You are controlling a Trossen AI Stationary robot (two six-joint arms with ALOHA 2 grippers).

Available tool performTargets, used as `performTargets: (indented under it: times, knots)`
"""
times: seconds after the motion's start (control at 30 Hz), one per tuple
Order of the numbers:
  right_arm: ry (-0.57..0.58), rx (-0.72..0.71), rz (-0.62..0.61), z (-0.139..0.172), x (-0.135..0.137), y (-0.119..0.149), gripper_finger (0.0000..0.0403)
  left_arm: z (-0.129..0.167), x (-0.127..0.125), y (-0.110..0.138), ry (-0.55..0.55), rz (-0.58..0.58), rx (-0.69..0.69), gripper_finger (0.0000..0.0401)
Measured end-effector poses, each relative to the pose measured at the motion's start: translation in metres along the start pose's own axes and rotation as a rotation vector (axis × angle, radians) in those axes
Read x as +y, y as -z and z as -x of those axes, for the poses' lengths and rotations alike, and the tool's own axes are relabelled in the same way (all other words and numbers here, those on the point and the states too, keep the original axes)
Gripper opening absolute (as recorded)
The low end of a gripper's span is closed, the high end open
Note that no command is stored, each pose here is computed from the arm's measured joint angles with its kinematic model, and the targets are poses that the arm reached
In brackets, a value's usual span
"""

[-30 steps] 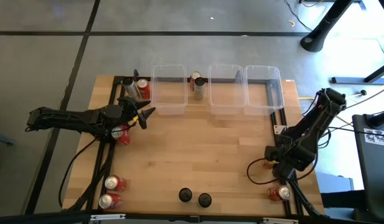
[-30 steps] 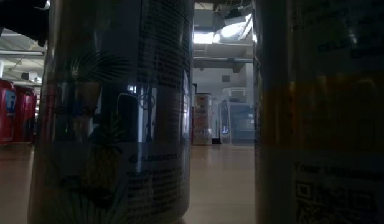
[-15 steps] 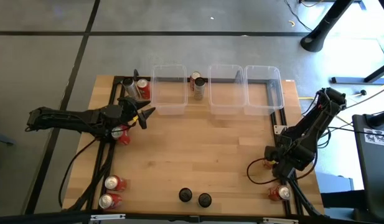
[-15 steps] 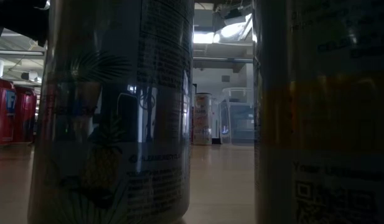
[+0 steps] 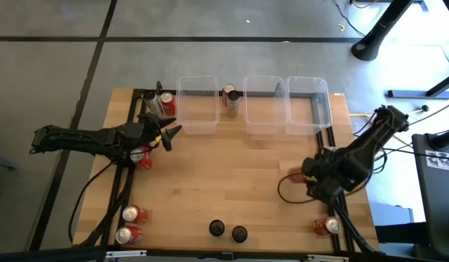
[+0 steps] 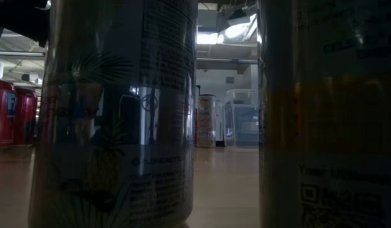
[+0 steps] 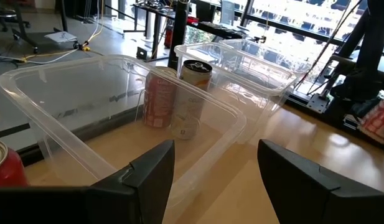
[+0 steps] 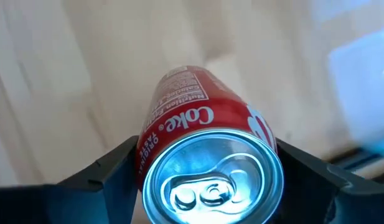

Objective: Sort soda cans
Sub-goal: Put the middle right red soda can into the center transparent bin

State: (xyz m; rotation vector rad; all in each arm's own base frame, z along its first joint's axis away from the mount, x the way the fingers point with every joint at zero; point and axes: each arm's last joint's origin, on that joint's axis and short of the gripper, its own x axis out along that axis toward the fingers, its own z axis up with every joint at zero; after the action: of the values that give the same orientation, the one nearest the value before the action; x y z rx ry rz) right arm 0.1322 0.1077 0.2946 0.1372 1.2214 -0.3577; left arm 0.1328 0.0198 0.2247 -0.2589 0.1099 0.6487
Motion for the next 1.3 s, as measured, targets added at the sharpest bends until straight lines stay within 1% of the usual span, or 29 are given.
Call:
performTargets:
  times: [0.1, 0.23, 0.4, 0.67, 0.73, 0.87, 1.03, 1.13, 1.3]
  knots:
    - [0.031, -0.084, -0.020, 0.008, -0.009, -0.020, 0.0287, 0.000, 0.000, 0.000, 0.000, 0.000, 0.000, 0.0221]
    - [0.099, -0.177, -0.046, 0.017, -0.026, -0.046, 0.0288, 0.000, 0.000, 0.001, -0.003, -0.002, 0.008, 0.0221]
    - [0.166, -0.234, -0.075, 0.023, -0.051, -0.074, 0.0288, 0.000, 0.000, 0.001, -0.003, -0.003, 0.009, 0.0221]
    - [0.240, -0.313, -0.114, 0.014, -0.093, -0.114, 0.0289, 0.000, 0.001, 0.002, -0.009, 0.009, 0.022, 0.0221]
    - [0.241, -0.336, -0.132, 0.011, -0.105, -0.124, 0.0289, 0.000, 0.001, 0.002, -0.010, 0.010, 0.020, 0.0221]
    - [0.235, -0.355, -0.153, 0.000, -0.128, -0.144, 0.0289, 0.000, 0.001, 0.002, -0.017, 0.010, 0.017, 0.0221]
    - [0.221, -0.345, -0.172, -0.025, -0.155, -0.168, 0.0289, 0.000, 0.001, 0.002, -0.018, 0.015, 0.016, 0.0221]
    - [0.203, -0.296, -0.184, -0.045, -0.170, -0.177, 0.0289, 0.000, 0.001, 0.002, -0.021, 0.018, 0.016, 0.0221]
    - [0.178, -0.194, -0.207, -0.074, -0.192, -0.184, 0.0289, 0.000, 0.001, 0.002, -0.021, 0.018, 0.015, 0.0221]
